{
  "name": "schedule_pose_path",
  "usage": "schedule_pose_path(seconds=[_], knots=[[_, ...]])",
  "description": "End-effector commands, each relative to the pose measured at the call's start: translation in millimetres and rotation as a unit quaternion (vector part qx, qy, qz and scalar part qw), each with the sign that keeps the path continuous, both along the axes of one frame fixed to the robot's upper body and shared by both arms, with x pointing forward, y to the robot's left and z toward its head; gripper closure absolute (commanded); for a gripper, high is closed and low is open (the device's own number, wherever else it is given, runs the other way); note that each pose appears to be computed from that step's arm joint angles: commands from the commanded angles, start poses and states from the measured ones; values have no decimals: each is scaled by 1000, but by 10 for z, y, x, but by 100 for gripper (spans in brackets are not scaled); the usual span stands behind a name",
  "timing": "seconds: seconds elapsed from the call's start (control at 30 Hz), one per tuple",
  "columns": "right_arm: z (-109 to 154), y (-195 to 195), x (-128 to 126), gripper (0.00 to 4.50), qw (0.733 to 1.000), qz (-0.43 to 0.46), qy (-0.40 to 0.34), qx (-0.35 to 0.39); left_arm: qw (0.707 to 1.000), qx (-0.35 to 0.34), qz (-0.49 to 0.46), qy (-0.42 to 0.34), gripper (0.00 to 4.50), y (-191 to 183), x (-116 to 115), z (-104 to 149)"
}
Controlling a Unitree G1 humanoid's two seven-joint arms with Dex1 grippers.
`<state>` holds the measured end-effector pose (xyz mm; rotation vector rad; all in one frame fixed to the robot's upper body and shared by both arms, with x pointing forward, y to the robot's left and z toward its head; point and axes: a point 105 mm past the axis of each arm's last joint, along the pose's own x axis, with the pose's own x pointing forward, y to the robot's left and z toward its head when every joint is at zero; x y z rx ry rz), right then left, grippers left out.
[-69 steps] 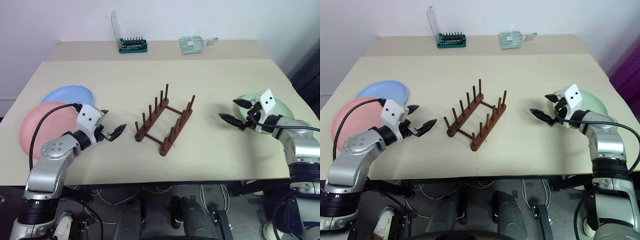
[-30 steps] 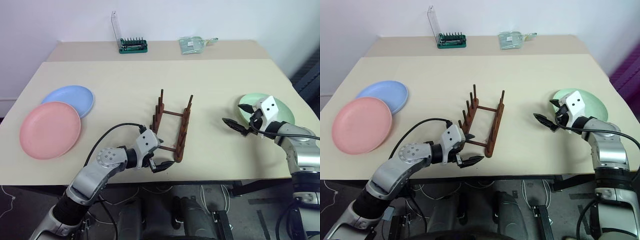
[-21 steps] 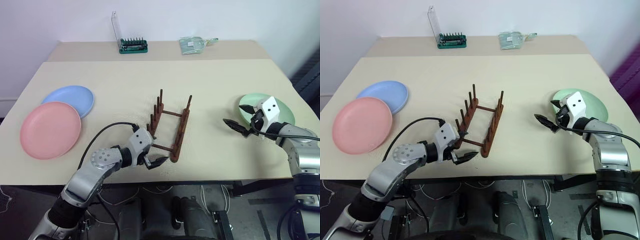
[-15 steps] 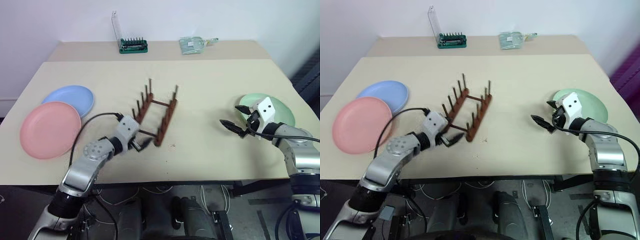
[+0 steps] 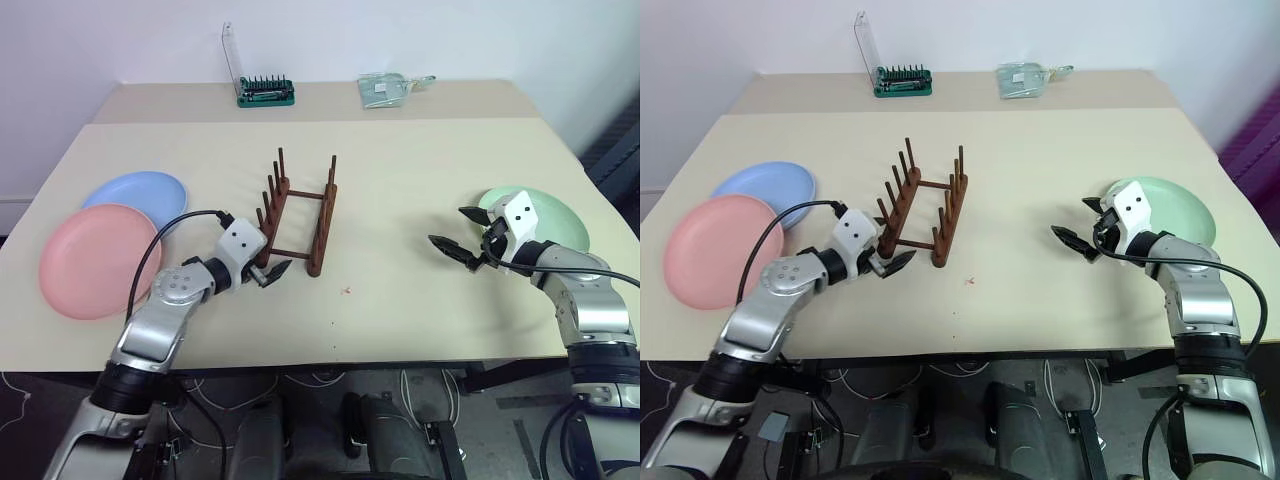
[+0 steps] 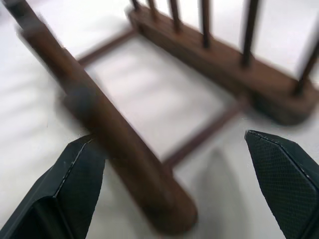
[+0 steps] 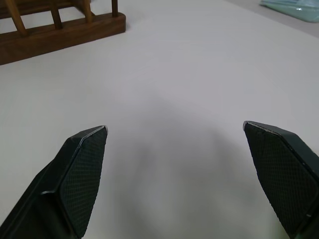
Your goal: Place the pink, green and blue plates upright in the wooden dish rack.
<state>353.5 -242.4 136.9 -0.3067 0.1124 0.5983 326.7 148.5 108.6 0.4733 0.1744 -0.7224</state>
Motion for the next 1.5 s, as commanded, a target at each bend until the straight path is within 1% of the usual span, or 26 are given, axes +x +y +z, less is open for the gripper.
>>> schedule_pose_path(seconds=[0.03, 0.1, 0.17, 0.27, 0.37, 0.4, 0.47, 0.53, 0.6, 0.67, 0.77, 0.87, 0.93, 1.2, 1.23, 1.4, 1.5], knots=[[119, 25, -24, 0, 1000, 5, -25, 7, 1000, -4, -14, -15, 3, 81, -120, 171], [96, 30, -32, 0, 1000, 4, -23, 7, 1000, 4, -18, -5, 3, 134, -208, 146], [83, 46, -30, 0, 1000, 5, -22, 8, 1000, -2, -18, 22, 3, 178, -288, 91], [68, 72, -11, 0, 1000, 7, -20, 9, 998, -8, -51, 37, 3, 161, -447, 70], [60, 92, 11, 0, 1000, 10, -18, 9, 992, -62, -87, 63, 3, -4, -566, 144], [60, 102, 24, 0, 1000, 11, -19, 9, 988, -69, -113, 80, 3, -106, -642, 135], [74, 112, 51, 0, 1000, 11, -21, 10, 987, -69, -127, 67, 3, -277, -642, 121], [81, 114, 63, 0, 1000, 12, -22, 10, 990, -94, -93, 48, 3, -418, -487, 118], [81, 111, 67, 0, 1000, 12, -22, 9, 989, -115, -54, 74, 3, -481, -388, 45], [82, 98, 66, 0, 1000, 11, -23, 9, 992, -84, -66, 74, 3, -582, -412, -33], [81, 89, 61, 0, 1000, 9, -25, 9, 991, -80, -58, 91, 3, -705, -408, -131], [78, 64, 53, 0, 1000, 5, -25, 8, 992, -67, -28, 99, 3, -761, -357, -237], [75, 46, 43, 0, 1000, 2, -25, 8, 992, -73, 4, 103, 3, -799, -297, -279], [51, 30, 37, 0, 1000, -3, -24, 7, 988, -85, 125, 44, 3, -787, 33, -220], [49, 31, 39, 0, 1000, -3, -24, 7, 987, -83, 130, 36, 3, -797, 58, -214], [60, 32, 56, 0, 1000, -5, -27, 8, 985, -107, 123, 51, 3, -952, 82, -271], [63, 27, 58, 0, 1000, -6, -28, 7, 982, -122, 137, 41, 87, -925, 126, -252]])
